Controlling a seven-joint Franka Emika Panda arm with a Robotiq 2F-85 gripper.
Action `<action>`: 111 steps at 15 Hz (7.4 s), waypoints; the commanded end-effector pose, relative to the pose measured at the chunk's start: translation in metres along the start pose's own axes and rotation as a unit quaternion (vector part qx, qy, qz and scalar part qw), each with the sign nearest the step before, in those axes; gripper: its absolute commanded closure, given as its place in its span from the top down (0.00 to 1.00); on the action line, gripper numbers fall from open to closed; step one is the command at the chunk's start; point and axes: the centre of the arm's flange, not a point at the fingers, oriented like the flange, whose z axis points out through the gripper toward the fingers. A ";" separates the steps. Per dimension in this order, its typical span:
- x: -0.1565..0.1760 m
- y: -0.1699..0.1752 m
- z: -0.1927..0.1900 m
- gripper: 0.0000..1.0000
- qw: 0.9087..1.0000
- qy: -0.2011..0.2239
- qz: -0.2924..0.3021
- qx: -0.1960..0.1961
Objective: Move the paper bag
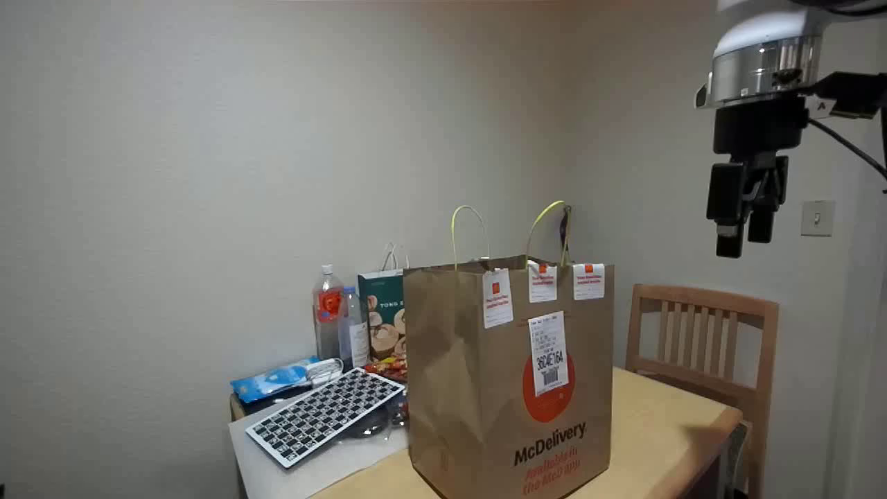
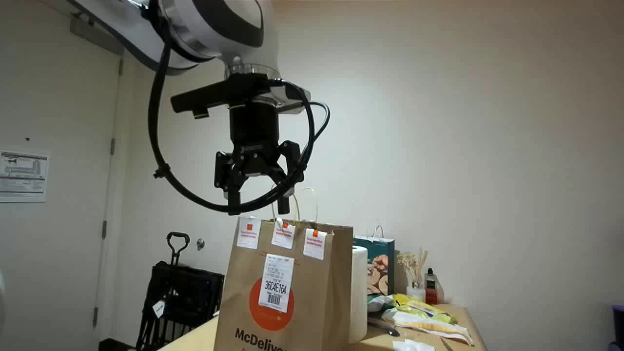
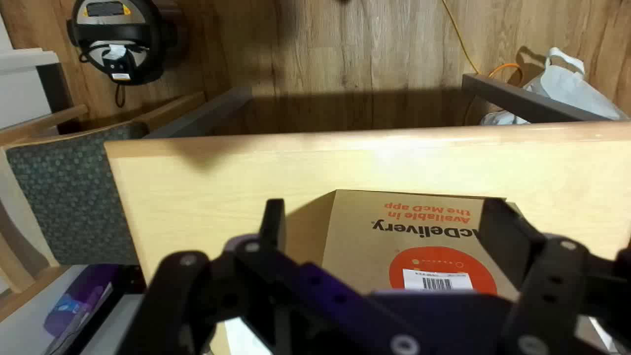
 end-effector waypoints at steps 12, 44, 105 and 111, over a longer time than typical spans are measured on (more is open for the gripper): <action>0.028 0.018 -0.004 1.00 0.998 -0.018 -0.052 0.005; 0.151 -0.001 -0.040 1.00 0.996 -0.033 0.071 0.037; 0.261 0.017 0.075 0.02 0.988 -0.147 -0.035 0.033; 0.297 0.017 0.074 0.07 0.970 -0.153 -0.190 0.004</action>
